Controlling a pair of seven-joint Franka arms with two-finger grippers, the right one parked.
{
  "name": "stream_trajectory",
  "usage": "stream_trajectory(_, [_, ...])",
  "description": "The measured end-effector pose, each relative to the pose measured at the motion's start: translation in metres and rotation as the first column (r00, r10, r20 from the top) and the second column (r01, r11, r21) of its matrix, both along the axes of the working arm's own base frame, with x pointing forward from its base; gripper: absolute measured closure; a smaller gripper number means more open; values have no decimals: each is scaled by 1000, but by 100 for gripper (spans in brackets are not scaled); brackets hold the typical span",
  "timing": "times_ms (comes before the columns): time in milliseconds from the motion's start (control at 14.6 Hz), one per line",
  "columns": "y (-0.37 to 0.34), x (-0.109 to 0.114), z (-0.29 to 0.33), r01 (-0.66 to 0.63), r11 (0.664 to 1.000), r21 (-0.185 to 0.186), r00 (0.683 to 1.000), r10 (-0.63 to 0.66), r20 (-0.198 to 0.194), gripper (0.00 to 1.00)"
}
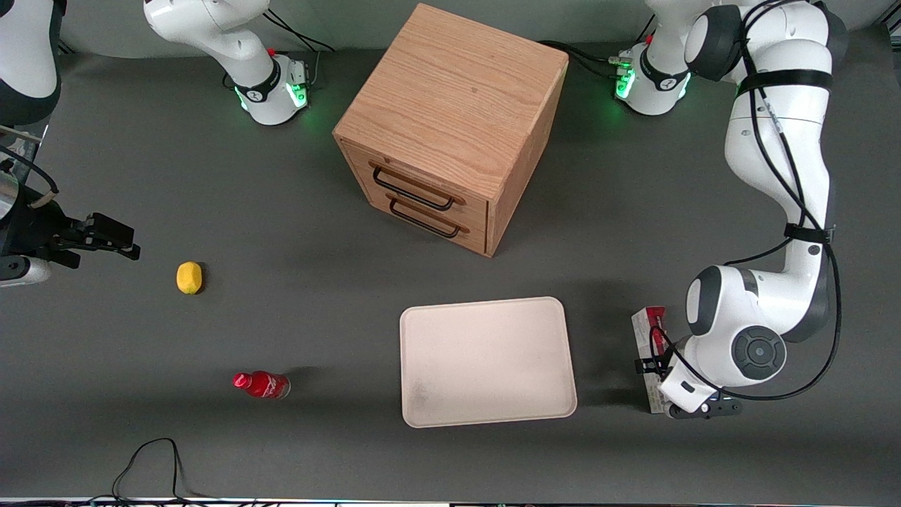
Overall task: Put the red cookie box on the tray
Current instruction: 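Close the left gripper on the cookie box top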
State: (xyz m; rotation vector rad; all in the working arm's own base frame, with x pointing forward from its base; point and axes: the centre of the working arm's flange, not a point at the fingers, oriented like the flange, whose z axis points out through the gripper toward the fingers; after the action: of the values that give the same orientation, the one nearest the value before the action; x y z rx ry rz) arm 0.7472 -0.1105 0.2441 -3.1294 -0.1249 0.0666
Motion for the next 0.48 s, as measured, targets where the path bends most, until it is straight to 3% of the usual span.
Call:
stream_trajectory(343, [0,1,3,-7,1000,-1,1000,7,3,92])
stream_trajectory(480, [0,0,7,-10,1000,2,1000,10,-12,96])
